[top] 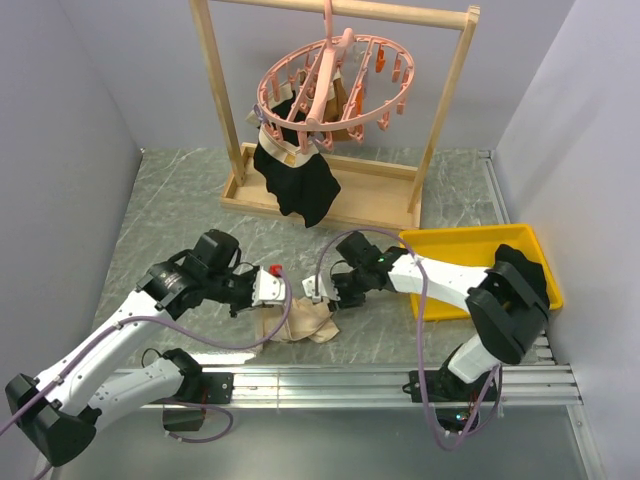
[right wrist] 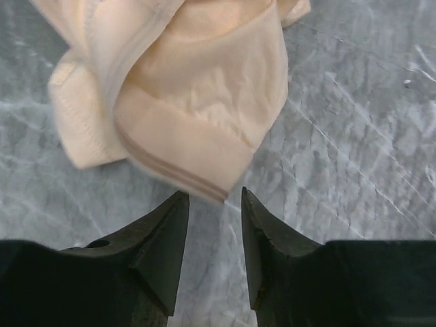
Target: Clip the underwear to the hanger
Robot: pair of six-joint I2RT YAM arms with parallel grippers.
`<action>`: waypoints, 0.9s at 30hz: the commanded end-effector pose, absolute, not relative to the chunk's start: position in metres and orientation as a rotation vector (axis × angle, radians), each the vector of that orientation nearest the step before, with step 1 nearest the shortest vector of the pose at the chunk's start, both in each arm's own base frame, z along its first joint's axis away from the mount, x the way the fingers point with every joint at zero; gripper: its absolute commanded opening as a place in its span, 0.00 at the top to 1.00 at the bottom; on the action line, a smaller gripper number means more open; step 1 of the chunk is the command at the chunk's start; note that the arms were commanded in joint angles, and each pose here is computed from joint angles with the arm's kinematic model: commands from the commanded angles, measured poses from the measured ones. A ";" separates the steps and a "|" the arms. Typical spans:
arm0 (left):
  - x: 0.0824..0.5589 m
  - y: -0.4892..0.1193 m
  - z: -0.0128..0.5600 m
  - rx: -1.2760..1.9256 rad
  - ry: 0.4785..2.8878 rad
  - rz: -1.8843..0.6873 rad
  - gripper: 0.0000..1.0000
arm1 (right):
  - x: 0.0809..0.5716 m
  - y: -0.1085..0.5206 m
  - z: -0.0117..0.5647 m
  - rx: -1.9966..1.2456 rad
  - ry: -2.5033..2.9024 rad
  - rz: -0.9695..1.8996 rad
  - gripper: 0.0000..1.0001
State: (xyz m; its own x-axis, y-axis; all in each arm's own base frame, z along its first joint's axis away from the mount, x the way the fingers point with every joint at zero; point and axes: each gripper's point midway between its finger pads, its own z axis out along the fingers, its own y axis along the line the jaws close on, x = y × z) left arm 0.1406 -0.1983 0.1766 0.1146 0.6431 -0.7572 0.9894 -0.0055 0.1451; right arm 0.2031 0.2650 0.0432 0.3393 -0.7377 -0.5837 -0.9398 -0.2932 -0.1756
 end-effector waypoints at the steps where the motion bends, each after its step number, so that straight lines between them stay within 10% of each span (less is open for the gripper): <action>1: 0.152 -0.207 0.203 1.630 1.561 -0.711 1.00 | 0.221 0.279 0.048 -2.113 1.495 0.458 0.58; 8: 0.165 -0.204 0.216 1.532 1.577 -0.701 1.00 | 0.239 0.284 0.039 -2.051 1.630 0.385 1.00; 27: 0.214 -0.168 0.307 0.914 1.619 -0.622 1.00 | 0.222 0.159 0.175 -2.025 1.934 0.001 1.00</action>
State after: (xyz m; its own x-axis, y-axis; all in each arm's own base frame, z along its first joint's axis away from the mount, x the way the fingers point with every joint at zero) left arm 0.2276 -0.1668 0.2927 -0.1111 0.2664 -0.9575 0.8104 0.5819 0.0679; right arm 0.2467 0.1896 0.1687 0.1036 -0.9364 -0.3351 -0.9511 0.0052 -0.3087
